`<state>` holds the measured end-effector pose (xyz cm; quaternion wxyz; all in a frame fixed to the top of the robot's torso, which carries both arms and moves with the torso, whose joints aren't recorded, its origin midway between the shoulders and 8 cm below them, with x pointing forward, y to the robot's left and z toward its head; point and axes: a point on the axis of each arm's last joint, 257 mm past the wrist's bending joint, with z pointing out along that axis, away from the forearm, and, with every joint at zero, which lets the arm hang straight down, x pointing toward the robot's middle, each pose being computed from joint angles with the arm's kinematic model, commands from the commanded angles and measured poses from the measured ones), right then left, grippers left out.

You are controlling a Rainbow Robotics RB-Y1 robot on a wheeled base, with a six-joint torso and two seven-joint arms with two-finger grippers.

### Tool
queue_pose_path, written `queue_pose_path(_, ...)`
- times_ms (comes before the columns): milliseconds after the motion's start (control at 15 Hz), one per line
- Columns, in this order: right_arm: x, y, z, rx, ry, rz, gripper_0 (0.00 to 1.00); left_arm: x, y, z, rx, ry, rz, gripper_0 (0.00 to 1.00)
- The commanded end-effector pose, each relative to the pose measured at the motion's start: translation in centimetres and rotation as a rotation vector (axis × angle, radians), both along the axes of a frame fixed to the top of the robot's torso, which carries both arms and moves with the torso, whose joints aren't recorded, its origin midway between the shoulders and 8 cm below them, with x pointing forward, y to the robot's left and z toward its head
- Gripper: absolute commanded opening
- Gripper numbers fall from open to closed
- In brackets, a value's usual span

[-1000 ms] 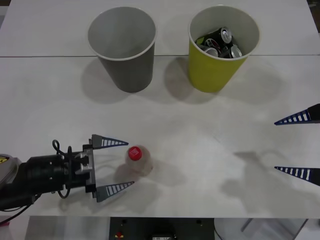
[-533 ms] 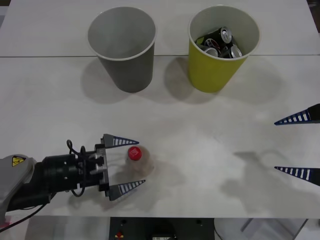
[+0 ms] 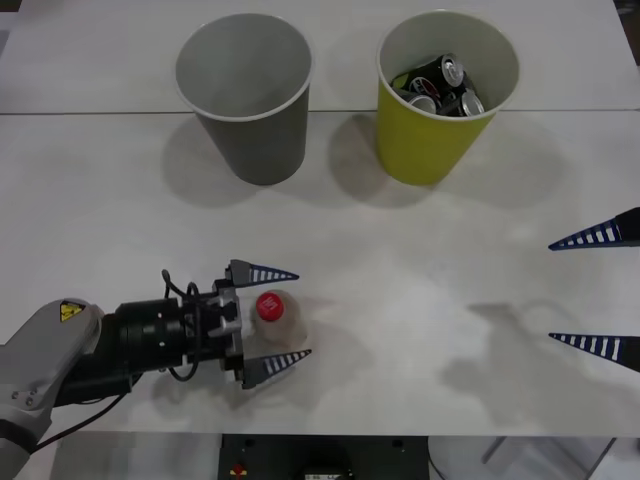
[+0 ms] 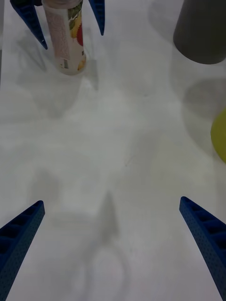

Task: Put the can into the green bin and the plastic bottle into the gray bin

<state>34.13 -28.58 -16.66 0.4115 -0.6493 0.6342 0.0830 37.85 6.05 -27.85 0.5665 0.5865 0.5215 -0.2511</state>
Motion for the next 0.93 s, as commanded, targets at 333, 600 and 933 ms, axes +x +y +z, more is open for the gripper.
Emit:
queue_pose_path(333, 0.0, 0.0, 0.0, 0.0, 0.0, 0.0, 1.0, 0.04, -0.88, 0.17, -0.016, 0.019, -0.002, 0.17)
queue_pose_path(600, 0.0, 0.0, 0.0, 0.0, 0.0, 0.0, 1.0, -0.55, -1.5, 0.13, -0.028, 0.043, -0.016, 0.0)
queue_pose_path(933, 0.0, 0.0, 0.0, 0.0, 0.0, 0.0, 1.0, -0.51, -1.46, 0.43, -0.037, 0.043, -0.018, 0.0)
